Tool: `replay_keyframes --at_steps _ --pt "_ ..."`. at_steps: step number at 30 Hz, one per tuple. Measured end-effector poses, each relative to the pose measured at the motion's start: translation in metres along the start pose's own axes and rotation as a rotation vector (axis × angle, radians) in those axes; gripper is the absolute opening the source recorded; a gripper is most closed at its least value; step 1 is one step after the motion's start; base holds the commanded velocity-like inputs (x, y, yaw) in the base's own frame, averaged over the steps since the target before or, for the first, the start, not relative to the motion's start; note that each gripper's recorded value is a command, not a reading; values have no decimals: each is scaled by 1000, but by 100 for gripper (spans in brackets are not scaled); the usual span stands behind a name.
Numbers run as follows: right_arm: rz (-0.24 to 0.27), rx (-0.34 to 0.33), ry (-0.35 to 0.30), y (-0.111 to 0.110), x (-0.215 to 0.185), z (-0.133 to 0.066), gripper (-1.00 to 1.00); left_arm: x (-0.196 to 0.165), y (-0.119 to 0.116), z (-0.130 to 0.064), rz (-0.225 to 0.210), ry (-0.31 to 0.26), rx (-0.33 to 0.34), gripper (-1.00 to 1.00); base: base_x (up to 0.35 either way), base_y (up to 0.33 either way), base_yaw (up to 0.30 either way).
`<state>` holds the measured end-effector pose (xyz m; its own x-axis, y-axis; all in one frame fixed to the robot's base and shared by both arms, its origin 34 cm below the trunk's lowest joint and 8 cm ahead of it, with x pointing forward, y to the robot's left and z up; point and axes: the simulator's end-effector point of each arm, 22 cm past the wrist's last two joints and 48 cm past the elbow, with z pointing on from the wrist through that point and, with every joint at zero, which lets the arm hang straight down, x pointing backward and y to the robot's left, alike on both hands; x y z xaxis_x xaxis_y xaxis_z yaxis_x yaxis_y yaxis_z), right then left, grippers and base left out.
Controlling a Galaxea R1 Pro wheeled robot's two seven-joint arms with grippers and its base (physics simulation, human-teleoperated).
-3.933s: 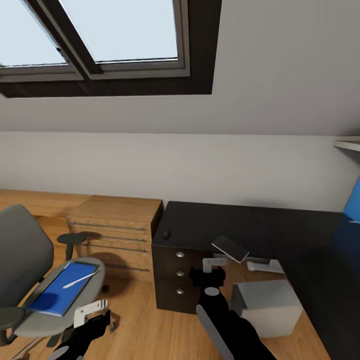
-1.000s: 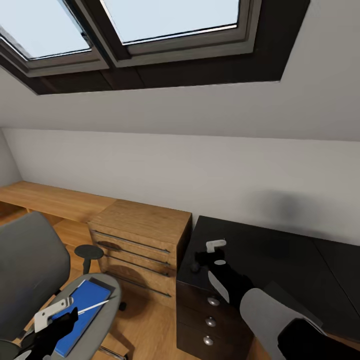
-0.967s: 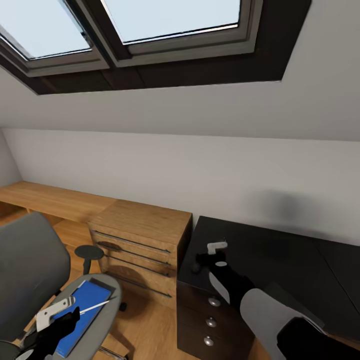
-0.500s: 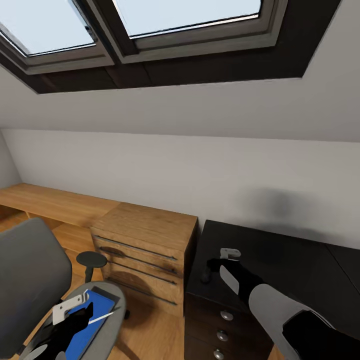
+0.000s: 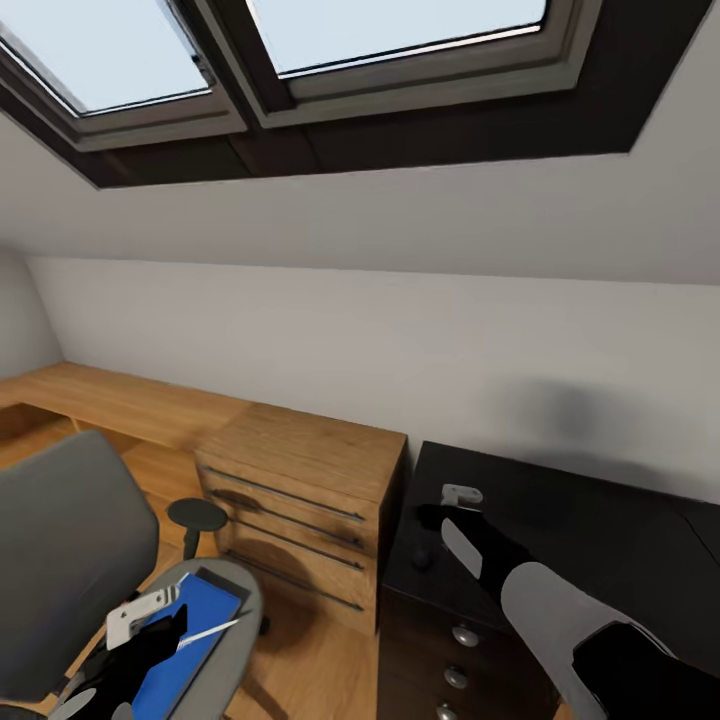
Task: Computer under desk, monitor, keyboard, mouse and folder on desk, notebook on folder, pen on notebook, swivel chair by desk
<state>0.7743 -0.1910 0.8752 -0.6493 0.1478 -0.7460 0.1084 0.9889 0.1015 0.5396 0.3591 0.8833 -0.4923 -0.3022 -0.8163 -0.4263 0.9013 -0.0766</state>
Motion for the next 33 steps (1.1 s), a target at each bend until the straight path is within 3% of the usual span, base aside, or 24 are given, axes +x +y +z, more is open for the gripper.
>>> replay_keyframes --at_steps 9,21,27,33 --pt "1 -1 -1 1 0 0 100 0 -3 0 1 0 4 100 0 0 215" --pt "2 -4 -1 1 4 4 100 6 -11 0 -18 2 12 100 0 0 16" --pt "14 11 -40 -7 2 11 100 11 -11 5 -19 1 13 100 0 0 0" --pt "18 24 -30 -14 14 18 100 17 -11 11 -20 1 14 100 0 0 0"
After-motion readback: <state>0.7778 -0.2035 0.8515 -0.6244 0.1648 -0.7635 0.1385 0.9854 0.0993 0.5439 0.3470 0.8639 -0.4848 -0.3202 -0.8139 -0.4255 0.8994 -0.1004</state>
